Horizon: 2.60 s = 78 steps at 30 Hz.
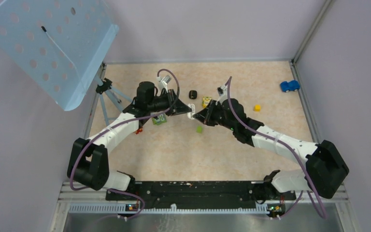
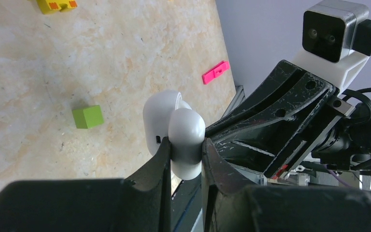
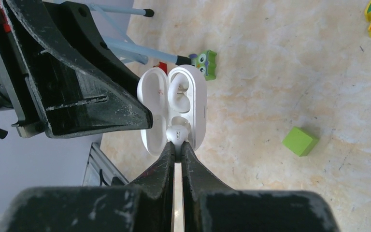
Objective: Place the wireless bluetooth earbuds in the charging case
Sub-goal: Insert the left earbud into the left side groove of the charging case, then adjust the left earbud in the left side groove of the charging case.
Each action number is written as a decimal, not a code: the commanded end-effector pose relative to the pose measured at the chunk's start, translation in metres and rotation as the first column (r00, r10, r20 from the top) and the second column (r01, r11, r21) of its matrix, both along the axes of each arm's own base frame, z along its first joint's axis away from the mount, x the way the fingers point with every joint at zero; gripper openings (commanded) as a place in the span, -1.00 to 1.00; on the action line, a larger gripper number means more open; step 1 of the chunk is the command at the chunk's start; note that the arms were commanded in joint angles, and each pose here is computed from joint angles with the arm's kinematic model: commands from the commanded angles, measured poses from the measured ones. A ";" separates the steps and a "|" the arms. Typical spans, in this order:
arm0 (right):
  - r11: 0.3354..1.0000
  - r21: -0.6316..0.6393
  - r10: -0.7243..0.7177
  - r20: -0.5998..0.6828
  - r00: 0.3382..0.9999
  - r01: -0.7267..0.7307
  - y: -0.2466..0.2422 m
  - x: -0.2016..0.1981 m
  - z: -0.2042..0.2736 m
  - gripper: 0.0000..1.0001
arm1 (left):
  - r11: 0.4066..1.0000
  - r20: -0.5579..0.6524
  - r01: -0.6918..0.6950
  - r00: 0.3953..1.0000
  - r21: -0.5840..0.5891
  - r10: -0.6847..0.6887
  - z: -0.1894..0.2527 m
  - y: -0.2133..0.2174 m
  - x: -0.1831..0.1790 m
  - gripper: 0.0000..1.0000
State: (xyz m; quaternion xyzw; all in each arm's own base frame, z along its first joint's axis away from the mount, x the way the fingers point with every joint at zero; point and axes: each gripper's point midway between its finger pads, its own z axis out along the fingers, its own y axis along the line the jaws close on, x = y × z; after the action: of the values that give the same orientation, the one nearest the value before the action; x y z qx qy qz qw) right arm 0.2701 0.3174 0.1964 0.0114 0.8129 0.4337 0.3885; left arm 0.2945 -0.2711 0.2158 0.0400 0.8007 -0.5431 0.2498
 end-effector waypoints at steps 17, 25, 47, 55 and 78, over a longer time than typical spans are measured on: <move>0.997 -0.045 -0.072 -0.045 0.996 0.070 0.002 0.014 -0.009 -1.00 | 0.997 0.055 0.051 0.997 -0.055 -0.048 0.022 -0.003 -0.007 -1.00; 0.995 -0.068 -0.080 -0.038 0.996 0.077 -0.004 0.009 -0.009 -0.66 | 0.997 0.062 0.049 0.997 -0.058 -0.045 0.022 -0.004 -0.005 -1.00; 0.992 -0.024 -0.118 0.065 0.991 0.120 -0.035 -0.007 0.038 0.24 | 0.996 0.030 0.069 0.997 -0.051 -0.068 0.010 -0.010 0.006 -1.00; 0.971 -0.004 -0.241 0.017 0.970 0.241 -0.084 0.008 0.018 0.64 | 0.977 0.033 0.170 0.985 -0.128 -0.168 0.020 -0.018 -0.006 -1.00; 0.994 -0.056 0.102 0.093 0.990 -0.097 -0.028 -0.009 0.028 -0.35 | 0.979 0.047 0.162 0.986 -0.121 -0.158 0.025 -0.016 -0.007 -1.00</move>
State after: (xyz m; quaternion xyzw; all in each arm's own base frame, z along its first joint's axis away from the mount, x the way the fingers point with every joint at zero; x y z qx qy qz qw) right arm 0.2517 0.2740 0.1870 -0.0375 0.8355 0.4018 0.3729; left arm 0.2856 -0.2848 0.2161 0.0688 0.7756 -0.5982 0.1896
